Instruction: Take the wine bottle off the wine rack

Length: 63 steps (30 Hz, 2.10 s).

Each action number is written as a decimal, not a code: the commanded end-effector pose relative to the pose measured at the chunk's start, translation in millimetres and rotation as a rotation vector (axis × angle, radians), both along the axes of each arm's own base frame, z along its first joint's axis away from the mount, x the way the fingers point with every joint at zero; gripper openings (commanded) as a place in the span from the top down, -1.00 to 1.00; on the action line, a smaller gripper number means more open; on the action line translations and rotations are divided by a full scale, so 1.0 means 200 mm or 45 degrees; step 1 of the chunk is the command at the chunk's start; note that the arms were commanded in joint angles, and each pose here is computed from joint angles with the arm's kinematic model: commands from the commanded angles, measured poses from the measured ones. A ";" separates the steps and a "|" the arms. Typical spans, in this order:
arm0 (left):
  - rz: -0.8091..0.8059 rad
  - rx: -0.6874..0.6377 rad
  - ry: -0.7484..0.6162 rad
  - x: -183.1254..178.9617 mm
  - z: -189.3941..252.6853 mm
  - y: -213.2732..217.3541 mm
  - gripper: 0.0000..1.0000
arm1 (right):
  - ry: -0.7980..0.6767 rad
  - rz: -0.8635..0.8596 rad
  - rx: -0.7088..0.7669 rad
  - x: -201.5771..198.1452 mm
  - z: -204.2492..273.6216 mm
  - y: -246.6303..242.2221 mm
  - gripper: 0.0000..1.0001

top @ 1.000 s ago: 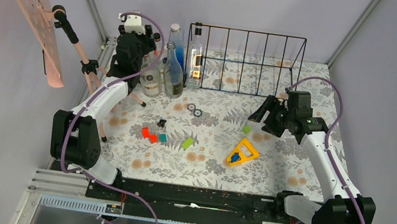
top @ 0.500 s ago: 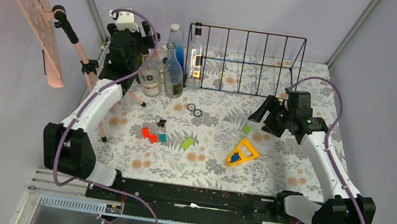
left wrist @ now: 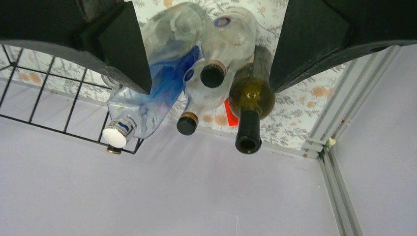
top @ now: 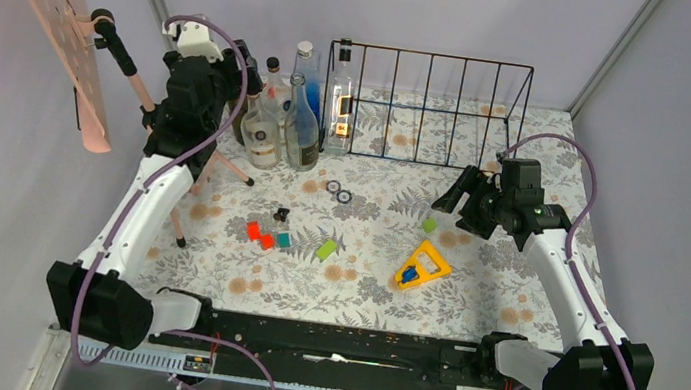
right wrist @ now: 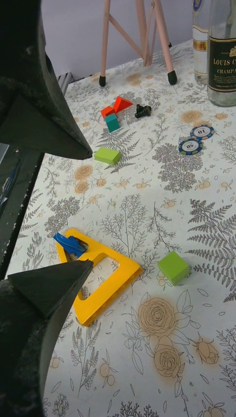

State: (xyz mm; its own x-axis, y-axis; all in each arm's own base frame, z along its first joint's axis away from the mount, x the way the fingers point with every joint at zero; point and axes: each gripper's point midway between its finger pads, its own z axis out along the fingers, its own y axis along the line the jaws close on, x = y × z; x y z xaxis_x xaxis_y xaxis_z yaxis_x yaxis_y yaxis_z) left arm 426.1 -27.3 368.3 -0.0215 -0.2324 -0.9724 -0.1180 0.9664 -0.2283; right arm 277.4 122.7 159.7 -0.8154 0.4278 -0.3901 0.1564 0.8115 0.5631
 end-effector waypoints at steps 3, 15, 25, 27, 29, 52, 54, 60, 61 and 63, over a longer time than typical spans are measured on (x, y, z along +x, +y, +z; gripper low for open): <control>-0.066 -0.144 0.068 -0.15 -0.06 -0.06 -0.97 | -0.072 -0.011 -0.030 0.01 0.06 -0.03 -0.68; -0.199 -0.292 0.196 -0.39 -0.34 -0.18 -0.98 | -0.324 -0.052 0.010 0.16 0.27 -0.02 -0.98; -0.196 -0.196 0.244 -0.48 -0.42 -0.14 -0.98 | -0.464 0.092 -0.060 0.42 0.52 0.22 -0.99; -0.196 -0.180 0.253 -0.48 -0.43 -0.13 -0.98 | -0.494 0.133 -0.063 0.49 0.58 0.30 -0.98; -0.196 -0.178 0.261 -0.48 -0.44 -0.13 -0.98 | -0.513 0.176 -0.061 0.56 0.62 0.38 -0.97; -0.213 -0.177 0.311 -0.49 -0.49 -0.15 -0.97 | -0.851 0.361 -0.090 1.38 0.73 1.07 -0.70; -0.215 -0.176 0.316 -0.49 -0.50 -0.15 -0.97 | -0.924 0.350 -0.071 1.44 0.73 1.11 -0.67; -0.225 -0.178 0.322 -0.48 -0.50 -0.16 -0.97 | -1.096 0.307 -0.090 1.59 0.70 1.18 -0.60; -0.229 -0.179 0.324 -0.48 -0.50 -0.16 -0.97 | -1.117 0.301 -0.084 1.62 0.69 1.20 -0.60; -0.229 -0.182 0.321 -0.48 -0.50 -0.16 -0.97 | -1.158 0.288 -0.073 1.66 0.69 1.22 -0.58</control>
State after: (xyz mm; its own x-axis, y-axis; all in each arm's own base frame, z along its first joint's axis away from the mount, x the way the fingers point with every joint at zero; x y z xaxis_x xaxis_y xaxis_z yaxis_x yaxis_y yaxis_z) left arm 327.5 -54.9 263.0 -0.3216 -0.3461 -0.8814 -0.0529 0.9359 -0.3482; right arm 588.8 352.0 255.4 -0.4297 0.1940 -0.8819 -0.4308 0.8143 0.3890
